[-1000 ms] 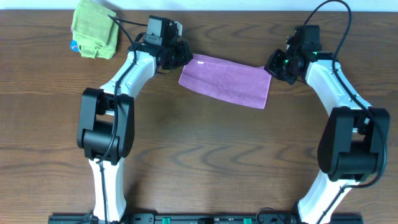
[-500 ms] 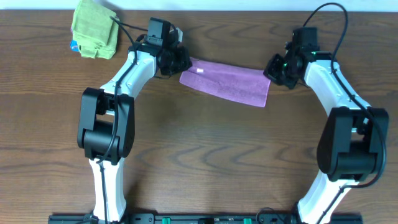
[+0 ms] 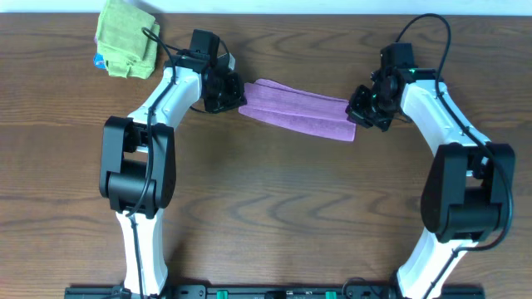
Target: Fold the cloth
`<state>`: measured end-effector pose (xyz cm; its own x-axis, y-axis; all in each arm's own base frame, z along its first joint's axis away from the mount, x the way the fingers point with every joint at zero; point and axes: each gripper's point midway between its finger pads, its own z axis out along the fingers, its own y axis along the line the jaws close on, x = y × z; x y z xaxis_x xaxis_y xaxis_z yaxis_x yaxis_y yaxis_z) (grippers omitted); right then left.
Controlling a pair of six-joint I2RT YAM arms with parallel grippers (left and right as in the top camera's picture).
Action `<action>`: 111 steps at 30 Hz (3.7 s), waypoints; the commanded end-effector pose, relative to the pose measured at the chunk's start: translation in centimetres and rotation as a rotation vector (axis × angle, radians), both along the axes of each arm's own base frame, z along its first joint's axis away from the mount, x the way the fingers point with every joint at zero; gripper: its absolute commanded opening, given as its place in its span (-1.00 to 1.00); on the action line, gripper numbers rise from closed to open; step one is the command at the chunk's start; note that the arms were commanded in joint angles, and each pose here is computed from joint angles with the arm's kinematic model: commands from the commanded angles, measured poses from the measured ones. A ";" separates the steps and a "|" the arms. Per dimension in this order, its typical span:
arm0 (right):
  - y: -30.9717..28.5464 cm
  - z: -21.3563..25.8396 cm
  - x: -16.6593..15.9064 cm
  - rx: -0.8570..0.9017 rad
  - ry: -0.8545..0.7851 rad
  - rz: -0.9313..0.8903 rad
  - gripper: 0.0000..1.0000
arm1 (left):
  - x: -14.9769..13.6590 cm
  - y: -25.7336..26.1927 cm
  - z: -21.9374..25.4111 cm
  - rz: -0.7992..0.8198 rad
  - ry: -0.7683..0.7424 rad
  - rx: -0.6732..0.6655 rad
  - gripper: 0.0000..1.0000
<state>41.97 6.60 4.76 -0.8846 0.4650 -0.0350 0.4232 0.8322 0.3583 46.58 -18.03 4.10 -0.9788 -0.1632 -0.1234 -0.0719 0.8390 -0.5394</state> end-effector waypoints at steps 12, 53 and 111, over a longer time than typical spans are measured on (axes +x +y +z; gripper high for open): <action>-0.9 1.7 1.5 -0.036 -0.070 0.037 -0.52 | 2.5 1.1 4.9 -0.161 -0.172 0.067 0.54; -1.1 3.5 -1.0 -0.241 -0.014 0.090 -0.97 | 3.4 -2.0 5.5 -0.298 -0.338 0.310 -0.88; 0.6 -6.3 3.8 -0.323 -0.066 0.193 -0.97 | -6.0 -0.5 -7.1 -0.401 0.080 0.458 -0.88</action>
<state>45.74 7.10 0.06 -0.9333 0.2830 -0.2211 0.2630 0.9578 0.1156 43.31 -20.00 -0.01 -0.9427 0.2996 -0.1469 0.3217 0.9327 -0.1627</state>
